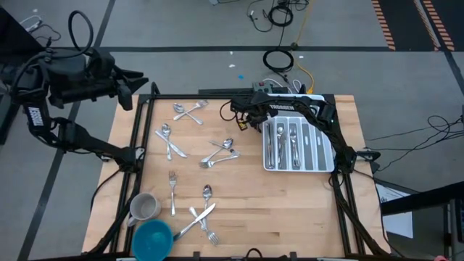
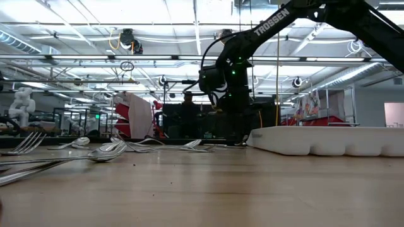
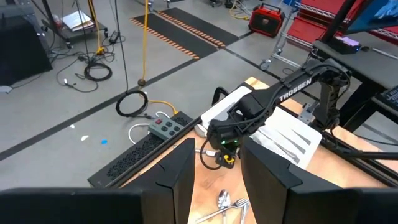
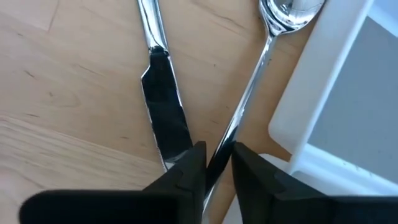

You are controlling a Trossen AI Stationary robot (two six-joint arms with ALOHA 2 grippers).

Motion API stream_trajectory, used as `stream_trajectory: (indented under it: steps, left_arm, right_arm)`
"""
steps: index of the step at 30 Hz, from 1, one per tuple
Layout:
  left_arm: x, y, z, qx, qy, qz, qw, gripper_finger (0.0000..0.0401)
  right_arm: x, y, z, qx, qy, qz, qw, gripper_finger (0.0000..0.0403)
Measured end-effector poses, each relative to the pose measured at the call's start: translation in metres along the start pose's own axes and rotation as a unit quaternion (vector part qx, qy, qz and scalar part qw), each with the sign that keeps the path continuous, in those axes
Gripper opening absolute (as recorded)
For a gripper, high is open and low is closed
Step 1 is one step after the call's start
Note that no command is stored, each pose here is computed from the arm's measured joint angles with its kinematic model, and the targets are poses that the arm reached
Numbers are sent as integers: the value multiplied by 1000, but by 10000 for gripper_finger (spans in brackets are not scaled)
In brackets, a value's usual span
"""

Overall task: Sort silverware
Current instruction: Put the spoon into the silverware tray

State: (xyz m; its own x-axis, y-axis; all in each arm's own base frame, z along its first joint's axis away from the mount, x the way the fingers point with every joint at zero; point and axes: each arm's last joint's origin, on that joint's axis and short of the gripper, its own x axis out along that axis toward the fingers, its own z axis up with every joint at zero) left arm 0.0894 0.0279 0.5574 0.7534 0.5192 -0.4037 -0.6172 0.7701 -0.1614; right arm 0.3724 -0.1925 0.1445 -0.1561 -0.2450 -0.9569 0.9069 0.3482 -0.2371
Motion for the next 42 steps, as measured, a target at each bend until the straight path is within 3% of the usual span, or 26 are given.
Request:
stream_trajectory:
  steps: [5, 22, 24, 27, 37, 42]
  left_arm:
    - [0, 0, 0, 2, 0, -1, 1000, 132]
    - [0, 0, 0, 11, 0, -2, 1000, 132]
    - [0, 0, 0, 11, 0, -2, 1000, 132]
    - [0, 0, 0, 10, -1, -2, 1000, 132]
    - [0, 0, 1, 11, -5, -3, 1000, 132]
    - [0, 0, 0, 16, -3, -2, 1000, 132]
  right_arm:
    - [1, -1, -1, -1, 11, 1, 1000, 12]
    - [-15, 28, -34, -18, 14, 10, 1000, 0]
    - [-21, 31, -47, -19, 82, 51, 995, 2]
    - [-33, 47, -68, -36, 110, 85, 990, 3]
    - [-46, 46, -69, -30, 48, 66, 996, 2]
    - [-61, 50, -67, -87, 7, 112, 990, 1]
